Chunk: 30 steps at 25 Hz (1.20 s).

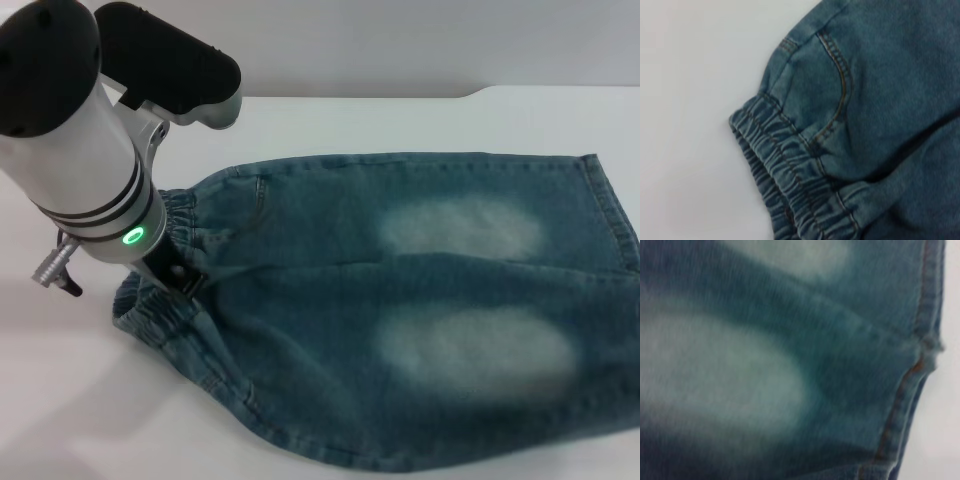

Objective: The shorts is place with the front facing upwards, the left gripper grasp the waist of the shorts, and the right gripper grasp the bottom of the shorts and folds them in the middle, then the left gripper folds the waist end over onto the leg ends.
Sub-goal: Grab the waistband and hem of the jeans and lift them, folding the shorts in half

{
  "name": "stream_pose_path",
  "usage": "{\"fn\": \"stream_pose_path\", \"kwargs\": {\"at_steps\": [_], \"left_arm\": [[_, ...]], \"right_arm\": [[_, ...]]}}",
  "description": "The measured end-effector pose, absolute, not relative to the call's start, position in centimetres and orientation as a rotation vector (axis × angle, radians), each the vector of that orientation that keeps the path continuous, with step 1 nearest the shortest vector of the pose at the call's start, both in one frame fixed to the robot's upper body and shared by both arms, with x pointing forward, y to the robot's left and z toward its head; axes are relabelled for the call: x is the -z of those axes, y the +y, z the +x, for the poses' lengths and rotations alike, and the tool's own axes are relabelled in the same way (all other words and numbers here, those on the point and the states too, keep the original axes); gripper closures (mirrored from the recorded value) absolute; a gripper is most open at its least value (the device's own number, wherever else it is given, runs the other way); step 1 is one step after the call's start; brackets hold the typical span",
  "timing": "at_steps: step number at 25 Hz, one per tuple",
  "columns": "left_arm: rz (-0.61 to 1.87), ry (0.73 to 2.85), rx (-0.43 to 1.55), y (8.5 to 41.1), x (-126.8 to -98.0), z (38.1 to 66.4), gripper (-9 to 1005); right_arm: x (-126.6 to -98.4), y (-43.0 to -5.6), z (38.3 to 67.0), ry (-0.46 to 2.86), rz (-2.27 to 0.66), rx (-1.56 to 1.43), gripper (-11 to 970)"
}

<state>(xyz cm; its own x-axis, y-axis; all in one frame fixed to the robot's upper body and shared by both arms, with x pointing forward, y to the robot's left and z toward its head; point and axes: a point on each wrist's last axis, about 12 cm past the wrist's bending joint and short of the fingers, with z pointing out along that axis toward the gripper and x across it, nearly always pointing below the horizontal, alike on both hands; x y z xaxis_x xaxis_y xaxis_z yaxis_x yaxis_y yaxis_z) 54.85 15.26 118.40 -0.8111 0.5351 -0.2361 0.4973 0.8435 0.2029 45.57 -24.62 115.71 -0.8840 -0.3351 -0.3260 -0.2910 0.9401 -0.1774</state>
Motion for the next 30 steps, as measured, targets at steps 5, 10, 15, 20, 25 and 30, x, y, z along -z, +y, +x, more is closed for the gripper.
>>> {"fn": "stream_pose_path", "kwargs": {"at_steps": [5, 10, 15, 20, 25, 30], "left_arm": [[0.766, 2.704, -0.165, 15.4, -118.7, 55.3, 982], [0.736, 2.64, -0.124, 15.6, -119.5, 56.0, 982], [0.707, 2.579, -0.09, 16.0, -120.1, 56.9, 982], [0.667, 2.511, -0.058, 16.8, -120.7, 57.9, 982], [0.633, 2.411, -0.026, 17.4, -121.0, 59.0, 981], [0.615, 2.307, 0.006, 17.4, -120.7, 59.5, 981]], "right_arm": [[-116.9, -25.0, 46.5, 2.688, -0.433, 0.184, 960], [-118.1, -24.9, 47.9, 2.613, -0.439, 0.196, 961], [-119.4, -25.4, 49.3, 2.518, -0.411, 0.271, 960], [-120.5, -26.0, 50.5, 2.409, -0.366, 0.359, 960], [-121.2, -25.9, 51.3, 2.272, -0.323, 0.457, 960], [-120.9, -25.4, 51.4, 2.172, -0.286, 0.452, 961]]}}
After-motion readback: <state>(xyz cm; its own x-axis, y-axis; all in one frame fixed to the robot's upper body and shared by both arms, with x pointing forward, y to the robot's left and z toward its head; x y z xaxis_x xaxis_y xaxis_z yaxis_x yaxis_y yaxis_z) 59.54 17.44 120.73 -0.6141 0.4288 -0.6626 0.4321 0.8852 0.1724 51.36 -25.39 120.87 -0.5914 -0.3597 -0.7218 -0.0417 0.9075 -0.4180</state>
